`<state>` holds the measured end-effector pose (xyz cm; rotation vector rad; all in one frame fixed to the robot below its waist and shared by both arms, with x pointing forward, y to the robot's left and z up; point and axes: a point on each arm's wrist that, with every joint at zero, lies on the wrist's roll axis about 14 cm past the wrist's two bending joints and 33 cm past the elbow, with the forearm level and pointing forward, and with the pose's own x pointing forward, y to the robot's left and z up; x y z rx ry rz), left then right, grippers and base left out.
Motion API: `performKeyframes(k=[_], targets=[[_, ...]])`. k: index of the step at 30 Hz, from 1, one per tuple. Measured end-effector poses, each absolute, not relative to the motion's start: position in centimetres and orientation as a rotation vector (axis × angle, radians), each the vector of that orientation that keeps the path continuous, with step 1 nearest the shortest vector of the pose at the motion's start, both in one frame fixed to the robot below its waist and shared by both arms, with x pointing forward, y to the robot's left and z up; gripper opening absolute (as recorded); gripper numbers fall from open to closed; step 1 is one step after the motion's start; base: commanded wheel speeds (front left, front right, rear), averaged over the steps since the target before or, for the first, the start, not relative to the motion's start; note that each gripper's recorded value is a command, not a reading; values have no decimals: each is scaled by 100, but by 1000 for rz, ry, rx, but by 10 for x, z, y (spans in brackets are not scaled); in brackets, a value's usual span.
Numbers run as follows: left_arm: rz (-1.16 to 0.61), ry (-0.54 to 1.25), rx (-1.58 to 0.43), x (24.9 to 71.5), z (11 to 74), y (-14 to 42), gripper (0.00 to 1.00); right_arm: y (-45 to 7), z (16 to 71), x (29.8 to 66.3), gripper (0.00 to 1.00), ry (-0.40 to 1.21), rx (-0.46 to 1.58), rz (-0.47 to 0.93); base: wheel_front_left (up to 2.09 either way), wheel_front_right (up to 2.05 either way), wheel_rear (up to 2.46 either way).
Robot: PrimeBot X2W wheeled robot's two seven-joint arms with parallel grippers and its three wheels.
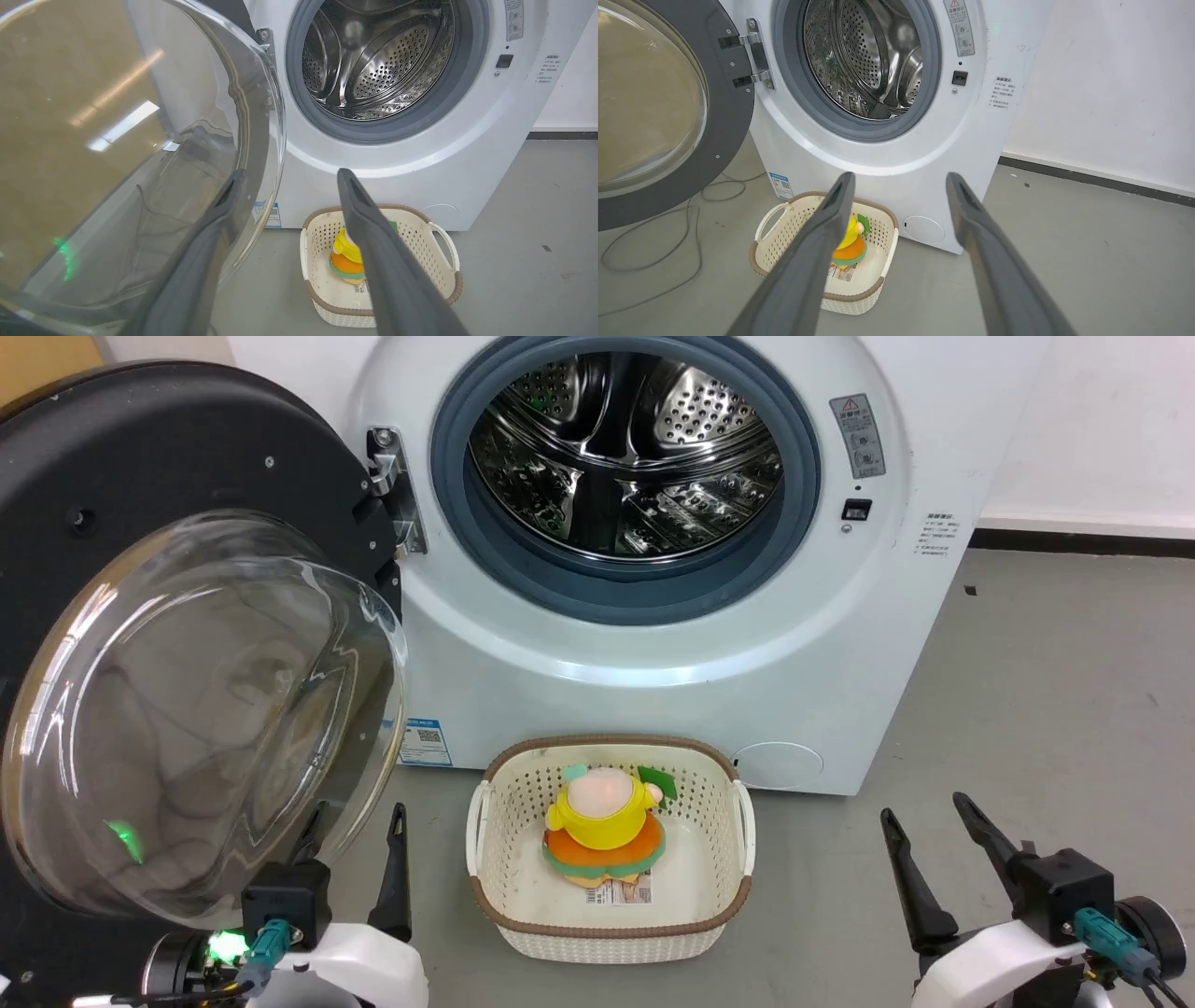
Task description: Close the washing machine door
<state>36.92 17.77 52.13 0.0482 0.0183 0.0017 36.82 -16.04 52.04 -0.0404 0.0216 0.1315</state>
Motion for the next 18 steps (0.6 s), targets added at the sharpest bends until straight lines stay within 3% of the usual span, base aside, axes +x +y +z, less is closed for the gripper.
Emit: performKeyframes(k=[18], targets=[[27,-30,39,363,529,184,100,-147,525,372,100,-18,-3,174,0,0,0]])
